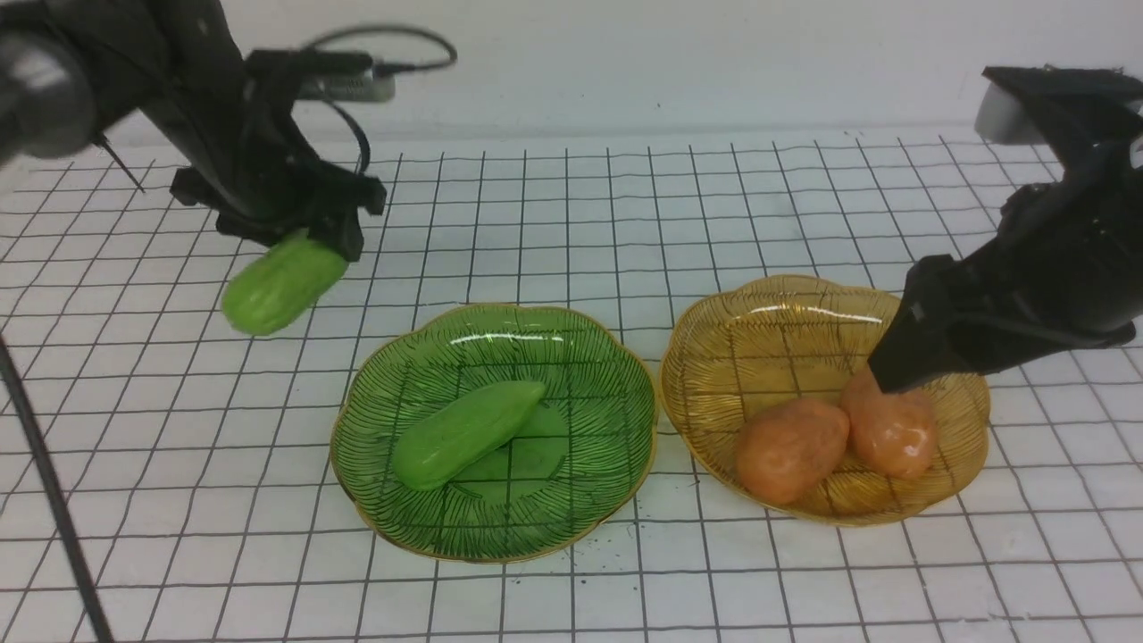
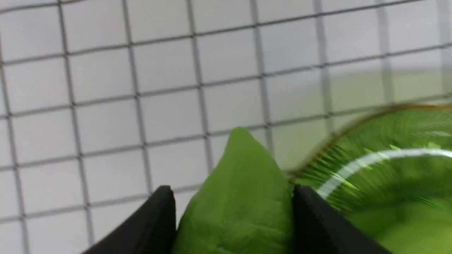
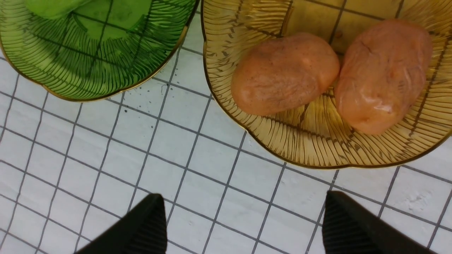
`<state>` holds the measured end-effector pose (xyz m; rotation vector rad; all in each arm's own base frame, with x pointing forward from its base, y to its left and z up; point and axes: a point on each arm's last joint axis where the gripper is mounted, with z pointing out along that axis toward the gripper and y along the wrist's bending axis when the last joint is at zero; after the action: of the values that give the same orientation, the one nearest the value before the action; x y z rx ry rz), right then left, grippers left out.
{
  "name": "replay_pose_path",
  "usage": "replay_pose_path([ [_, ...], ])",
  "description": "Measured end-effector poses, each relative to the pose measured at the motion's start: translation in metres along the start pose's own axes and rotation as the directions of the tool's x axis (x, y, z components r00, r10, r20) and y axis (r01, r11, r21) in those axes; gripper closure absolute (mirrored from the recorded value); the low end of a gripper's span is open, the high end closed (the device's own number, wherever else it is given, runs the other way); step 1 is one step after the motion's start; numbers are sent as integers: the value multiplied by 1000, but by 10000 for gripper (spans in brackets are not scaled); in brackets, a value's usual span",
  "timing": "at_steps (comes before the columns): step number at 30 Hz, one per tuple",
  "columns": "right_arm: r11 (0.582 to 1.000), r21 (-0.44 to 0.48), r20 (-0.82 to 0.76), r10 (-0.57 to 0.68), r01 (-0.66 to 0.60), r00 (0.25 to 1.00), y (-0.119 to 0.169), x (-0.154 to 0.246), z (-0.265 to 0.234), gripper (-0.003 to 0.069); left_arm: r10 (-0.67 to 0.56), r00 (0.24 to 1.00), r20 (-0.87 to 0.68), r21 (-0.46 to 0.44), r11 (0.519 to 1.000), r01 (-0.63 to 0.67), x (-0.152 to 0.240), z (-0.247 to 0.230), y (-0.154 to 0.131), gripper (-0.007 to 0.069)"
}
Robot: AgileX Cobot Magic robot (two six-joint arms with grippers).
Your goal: Put different types of vegetables on the plate.
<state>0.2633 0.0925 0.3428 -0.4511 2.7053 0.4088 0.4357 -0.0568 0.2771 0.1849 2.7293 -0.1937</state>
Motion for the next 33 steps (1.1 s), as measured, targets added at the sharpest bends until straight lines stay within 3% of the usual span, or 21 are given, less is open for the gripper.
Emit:
replay_pose_path([
  [5,1000,0,-5,1,-1,1000,0,0,2,123,31,992,-121,110,994,-18,9,31,-39,252],
  [10,1000,0,-6,2,-2,1000,-1,-1,2,123,86,980,-182,101,993,-68,16,67,-56,243],
  [22,1000,0,-20,5,-5,1000,-2,-2,7,123,119,973,-199,111,989,-99,14,65,-68,30],
  [28,1000,0,-12,1,-1,1000,-1,-1,5,140,132,976,-174,119,987,-112,1,44,-72,33],
  [33,1000,3,64,-19,19,998,6,7,-21,259,137,982,-128,121,985,-121,-9,32,-74,134],
])
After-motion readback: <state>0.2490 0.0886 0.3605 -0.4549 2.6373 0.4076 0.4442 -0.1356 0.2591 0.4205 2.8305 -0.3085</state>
